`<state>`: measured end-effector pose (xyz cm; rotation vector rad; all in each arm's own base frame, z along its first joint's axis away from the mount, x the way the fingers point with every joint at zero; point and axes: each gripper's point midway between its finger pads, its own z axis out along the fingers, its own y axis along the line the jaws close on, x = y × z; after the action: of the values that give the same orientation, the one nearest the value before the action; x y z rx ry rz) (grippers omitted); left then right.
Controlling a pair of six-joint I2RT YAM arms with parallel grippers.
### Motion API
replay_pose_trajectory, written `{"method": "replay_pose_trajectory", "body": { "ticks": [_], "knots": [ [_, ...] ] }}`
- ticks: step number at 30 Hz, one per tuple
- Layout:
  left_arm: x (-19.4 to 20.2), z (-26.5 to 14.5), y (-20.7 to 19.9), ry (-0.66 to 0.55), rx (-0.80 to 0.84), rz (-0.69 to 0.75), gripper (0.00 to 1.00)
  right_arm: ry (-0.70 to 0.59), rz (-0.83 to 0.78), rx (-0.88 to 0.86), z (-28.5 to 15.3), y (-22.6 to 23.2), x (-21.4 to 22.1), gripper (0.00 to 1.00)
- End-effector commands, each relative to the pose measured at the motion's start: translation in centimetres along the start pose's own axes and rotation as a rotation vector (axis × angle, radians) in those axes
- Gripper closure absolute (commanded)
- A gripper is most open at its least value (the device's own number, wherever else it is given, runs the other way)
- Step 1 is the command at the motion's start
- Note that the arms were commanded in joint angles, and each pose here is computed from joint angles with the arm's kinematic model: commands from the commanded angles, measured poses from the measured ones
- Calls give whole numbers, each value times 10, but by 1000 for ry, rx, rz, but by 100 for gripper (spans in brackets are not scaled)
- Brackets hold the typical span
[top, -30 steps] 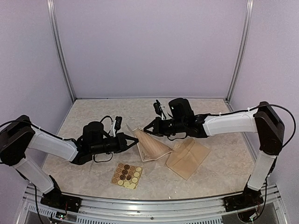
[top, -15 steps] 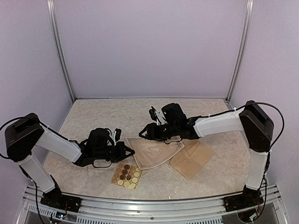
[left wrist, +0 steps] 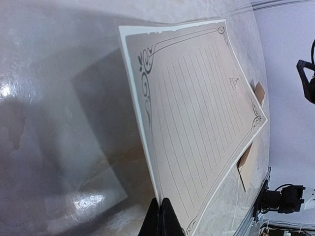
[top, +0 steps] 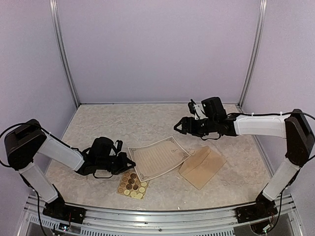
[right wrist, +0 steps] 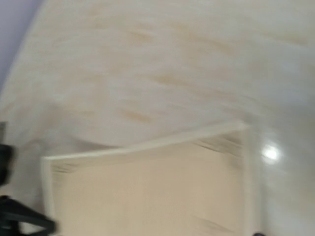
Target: Place the letter into the envelope and seal it
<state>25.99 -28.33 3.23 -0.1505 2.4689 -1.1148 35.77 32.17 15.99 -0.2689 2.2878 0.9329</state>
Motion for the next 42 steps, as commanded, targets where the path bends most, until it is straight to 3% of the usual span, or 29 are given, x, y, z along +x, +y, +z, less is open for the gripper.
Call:
{"method": "replay_pose_trajectory", "body": {
  "ticks": [1, 24, 42],
  "knots": [
    [0, -2, 1, 4, -4, 1, 100, 128, 69, 20, -8, -39, 40, 21],
    [-1, 2, 1, 16, -8, 7, 100, 336, 152, -17, 24, -57, 95, 24],
    [-3, 3, 0, 13, -12, 11, 100, 295, 126, -256, 20, -7, 80, 37]
  ]
}}
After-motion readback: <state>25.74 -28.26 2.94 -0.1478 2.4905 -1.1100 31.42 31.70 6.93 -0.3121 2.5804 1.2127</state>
